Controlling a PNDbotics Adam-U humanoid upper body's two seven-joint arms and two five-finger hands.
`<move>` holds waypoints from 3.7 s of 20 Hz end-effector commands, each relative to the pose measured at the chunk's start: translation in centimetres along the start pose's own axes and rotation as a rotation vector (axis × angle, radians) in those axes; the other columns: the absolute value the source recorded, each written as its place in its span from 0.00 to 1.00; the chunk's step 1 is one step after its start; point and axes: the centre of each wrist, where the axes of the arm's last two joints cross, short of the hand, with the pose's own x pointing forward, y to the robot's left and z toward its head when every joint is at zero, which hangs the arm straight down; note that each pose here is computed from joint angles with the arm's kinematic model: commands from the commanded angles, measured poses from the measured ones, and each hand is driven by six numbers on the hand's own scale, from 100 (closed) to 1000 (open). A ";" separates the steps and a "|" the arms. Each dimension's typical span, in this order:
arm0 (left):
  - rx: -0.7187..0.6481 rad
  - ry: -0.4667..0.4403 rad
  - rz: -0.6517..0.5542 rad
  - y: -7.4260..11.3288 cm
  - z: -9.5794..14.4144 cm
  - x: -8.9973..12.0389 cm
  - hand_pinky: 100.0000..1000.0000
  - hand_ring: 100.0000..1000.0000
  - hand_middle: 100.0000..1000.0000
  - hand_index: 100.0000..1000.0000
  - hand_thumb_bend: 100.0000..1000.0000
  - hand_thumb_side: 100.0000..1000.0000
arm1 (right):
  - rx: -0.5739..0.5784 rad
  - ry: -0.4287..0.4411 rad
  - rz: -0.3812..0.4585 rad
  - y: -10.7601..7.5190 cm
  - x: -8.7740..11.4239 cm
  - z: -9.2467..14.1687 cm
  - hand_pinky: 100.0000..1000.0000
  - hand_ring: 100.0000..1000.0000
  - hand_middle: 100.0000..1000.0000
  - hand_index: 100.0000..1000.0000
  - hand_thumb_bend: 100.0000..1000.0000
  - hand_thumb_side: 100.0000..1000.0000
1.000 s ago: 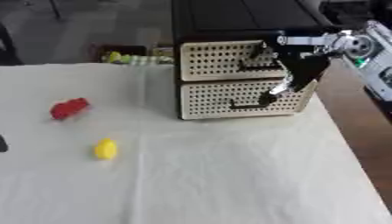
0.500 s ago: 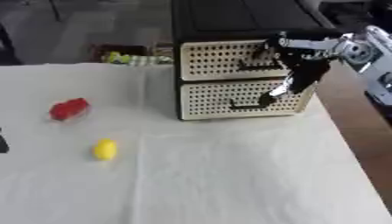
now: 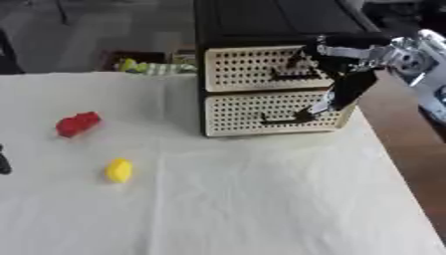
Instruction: Pick up objects from table and place into drawer.
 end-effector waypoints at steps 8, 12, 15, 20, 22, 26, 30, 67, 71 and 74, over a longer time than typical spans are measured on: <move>-0.011 -0.012 -0.008 -0.1 -0.5 0.4 0.38 0.56 0.61 0.66 0.02 0.84 | -0.053 0.051 0.090 -0.9 -0.9 0.7 0.01 0.21 0.00 0.85 0.65 0.53; -0.009 -0.009 -0.007 -0.2 -0.5 0.4 0.37 0.56 0.61 0.66 0.03 0.85 | -0.072 0.062 0.103 -0.7 -1.2 0.5 0.01 0.21 0.00 0.85 0.64 0.53; -0.009 -0.008 -0.007 -0.2 -0.4 0.4 0.37 0.56 0.61 0.66 0.03 0.85 | -0.080 0.064 0.118 -0.5 -1.3 0.4 0.01 0.21 0.00 0.85 0.63 0.54; -0.008 -0.003 -0.007 -0.2 -0.4 0.3 0.37 0.56 0.61 0.66 0.03 0.85 | -0.074 0.062 0.143 -0.2 -1.3 0.2 0.00 0.20 0.00 0.84 0.61 0.54; -0.009 -0.001 -0.007 -0.2 -0.4 0.3 0.37 0.56 0.61 0.66 0.03 0.85 | -0.072 0.054 0.161 -0.2 -1.2 0.2 0.00 0.20 0.00 0.83 0.60 0.54; -0.011 0.002 -0.005 -0.2 -0.4 0.3 0.38 0.56 0.60 0.66 0.03 0.85 | -0.055 0.039 0.205 -0.2 -0.8 0.2 0.00 0.19 0.00 0.82 0.60 0.53; -0.010 0.003 -0.003 -0.2 -0.4 0.3 0.38 0.56 0.60 0.66 0.03 0.86 | -0.039 0.036 0.231 -0.1 -0.7 0.1 0.00 0.19 0.00 0.81 0.59 0.53; -0.009 0.011 0.002 -0.2 -0.6 0.4 0.38 0.55 0.61 0.65 0.04 0.86 | 0.043 -0.027 0.184 0.2 1.1 3.0 0.00 0.18 0.00 0.75 0.58 0.51; -0.010 0.012 0.003 -0.3 -0.6 0.4 0.38 0.55 0.61 0.65 0.04 0.86 | 0.051 -0.025 0.175 0.5 1.2 3.6 0.00 0.18 0.00 0.75 0.58 0.50; -0.009 0.012 0.004 -0.3 -0.6 0.4 0.38 0.55 0.61 0.65 0.04 0.86 | 0.060 -0.025 0.168 0.8 1.3 4.0 0.00 0.18 0.00 0.75 0.59 0.50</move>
